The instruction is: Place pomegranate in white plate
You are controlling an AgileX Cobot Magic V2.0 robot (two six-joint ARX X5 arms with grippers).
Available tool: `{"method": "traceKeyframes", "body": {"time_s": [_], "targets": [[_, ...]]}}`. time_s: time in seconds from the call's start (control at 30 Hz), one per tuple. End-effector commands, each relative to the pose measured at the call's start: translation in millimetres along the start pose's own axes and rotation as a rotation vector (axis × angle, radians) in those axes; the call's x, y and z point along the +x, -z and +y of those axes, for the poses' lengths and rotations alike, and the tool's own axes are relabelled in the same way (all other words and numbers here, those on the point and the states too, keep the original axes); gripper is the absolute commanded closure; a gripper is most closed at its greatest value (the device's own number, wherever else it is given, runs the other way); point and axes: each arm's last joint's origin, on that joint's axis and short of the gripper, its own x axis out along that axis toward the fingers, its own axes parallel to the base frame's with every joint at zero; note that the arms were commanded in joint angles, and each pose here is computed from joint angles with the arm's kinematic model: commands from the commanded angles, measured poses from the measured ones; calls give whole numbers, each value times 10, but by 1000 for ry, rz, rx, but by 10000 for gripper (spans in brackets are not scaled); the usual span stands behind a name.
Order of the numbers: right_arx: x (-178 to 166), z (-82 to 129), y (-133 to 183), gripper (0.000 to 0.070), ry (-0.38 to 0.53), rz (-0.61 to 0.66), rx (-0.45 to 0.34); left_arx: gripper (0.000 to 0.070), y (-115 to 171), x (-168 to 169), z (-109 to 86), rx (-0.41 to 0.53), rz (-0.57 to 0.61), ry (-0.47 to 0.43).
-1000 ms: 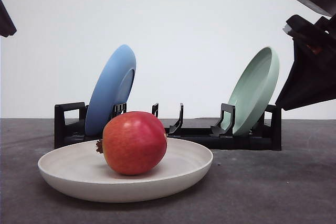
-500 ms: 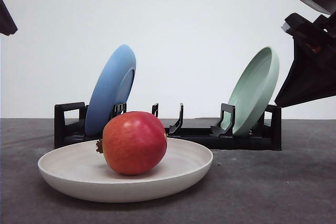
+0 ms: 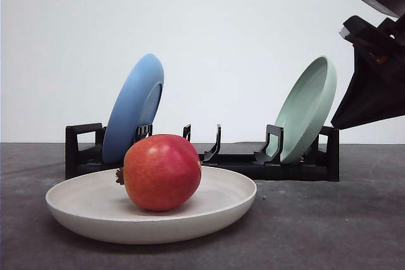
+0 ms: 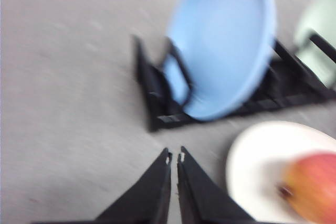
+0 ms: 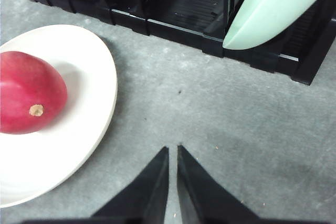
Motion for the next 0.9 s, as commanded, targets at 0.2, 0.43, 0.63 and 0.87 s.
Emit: {"method": "traceKeyframes", "body": {"time_s": [0.2,0.43,0.63,0.87], "targets": [[12,6,-8,678,-1,-4,2,700,425,-120,125,-6,-147,-111],[12,6,-8,678,-1,-4,2,700,745,-114,189,-21,-184,-229],[12,6,-8,678,-1,-5,2,700,904,-78,198,-18,-203,-232],[12,6,-8,678,-1,-5,2,700,962,-43,209,-18,-195,-234]]}}
